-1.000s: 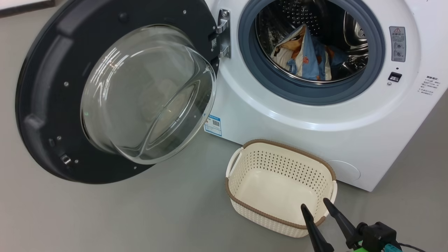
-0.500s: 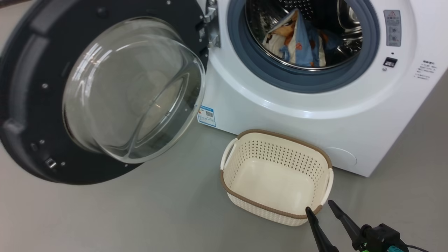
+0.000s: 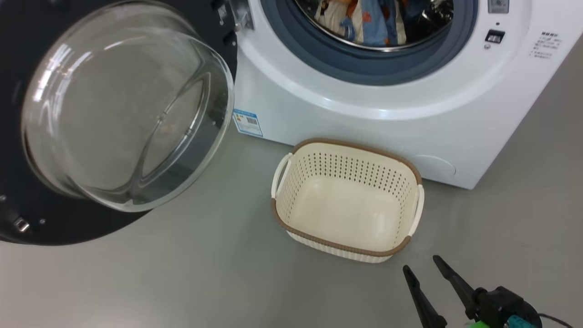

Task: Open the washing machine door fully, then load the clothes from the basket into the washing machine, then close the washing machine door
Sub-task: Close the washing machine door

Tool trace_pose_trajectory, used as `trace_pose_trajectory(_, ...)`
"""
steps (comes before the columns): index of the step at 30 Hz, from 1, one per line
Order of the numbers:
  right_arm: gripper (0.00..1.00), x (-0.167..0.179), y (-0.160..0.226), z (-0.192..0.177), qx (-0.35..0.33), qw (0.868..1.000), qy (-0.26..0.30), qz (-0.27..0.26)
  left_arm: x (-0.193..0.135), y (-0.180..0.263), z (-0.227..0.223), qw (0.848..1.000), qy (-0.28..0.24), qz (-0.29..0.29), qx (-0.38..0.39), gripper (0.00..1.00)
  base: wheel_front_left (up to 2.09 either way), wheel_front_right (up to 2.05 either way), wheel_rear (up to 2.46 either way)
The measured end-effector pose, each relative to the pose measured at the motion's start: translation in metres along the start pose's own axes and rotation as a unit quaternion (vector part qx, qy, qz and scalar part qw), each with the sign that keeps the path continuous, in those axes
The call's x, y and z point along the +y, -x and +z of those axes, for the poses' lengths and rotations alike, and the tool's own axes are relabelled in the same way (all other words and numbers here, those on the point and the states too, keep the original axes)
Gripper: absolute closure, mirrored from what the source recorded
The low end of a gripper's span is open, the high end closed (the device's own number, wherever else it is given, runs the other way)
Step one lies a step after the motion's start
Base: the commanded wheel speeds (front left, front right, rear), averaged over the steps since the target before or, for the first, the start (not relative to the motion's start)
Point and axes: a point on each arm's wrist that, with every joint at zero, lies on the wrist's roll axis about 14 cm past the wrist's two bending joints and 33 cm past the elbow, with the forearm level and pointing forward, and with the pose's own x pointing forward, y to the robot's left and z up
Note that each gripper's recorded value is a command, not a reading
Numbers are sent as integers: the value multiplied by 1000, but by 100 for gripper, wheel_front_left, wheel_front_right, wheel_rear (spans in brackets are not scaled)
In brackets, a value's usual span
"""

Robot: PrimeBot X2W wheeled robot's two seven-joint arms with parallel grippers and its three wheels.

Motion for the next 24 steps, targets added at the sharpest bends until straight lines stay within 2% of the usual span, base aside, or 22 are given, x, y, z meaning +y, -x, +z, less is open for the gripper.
trace_pose_trajectory(6, 0, -9, -9, -5, 3, 1000, -4, -3, 6, -11, -42, 998, 6, 18, 59, 100, 0, 0, 0)
trace_pose_trajectory(11, 0, -14, -9, -11, 11, 1000, -4, -7, 14, -13, -61, 994, 50, 28, 89, 100, 0, 0, 0)
trace_pose_trajectory(24, 0, -21, -7, -10, 13, 1000, 11, -8, 20, -2, -103, 981, 87, 26, 173, 100, 0, 0, 0)
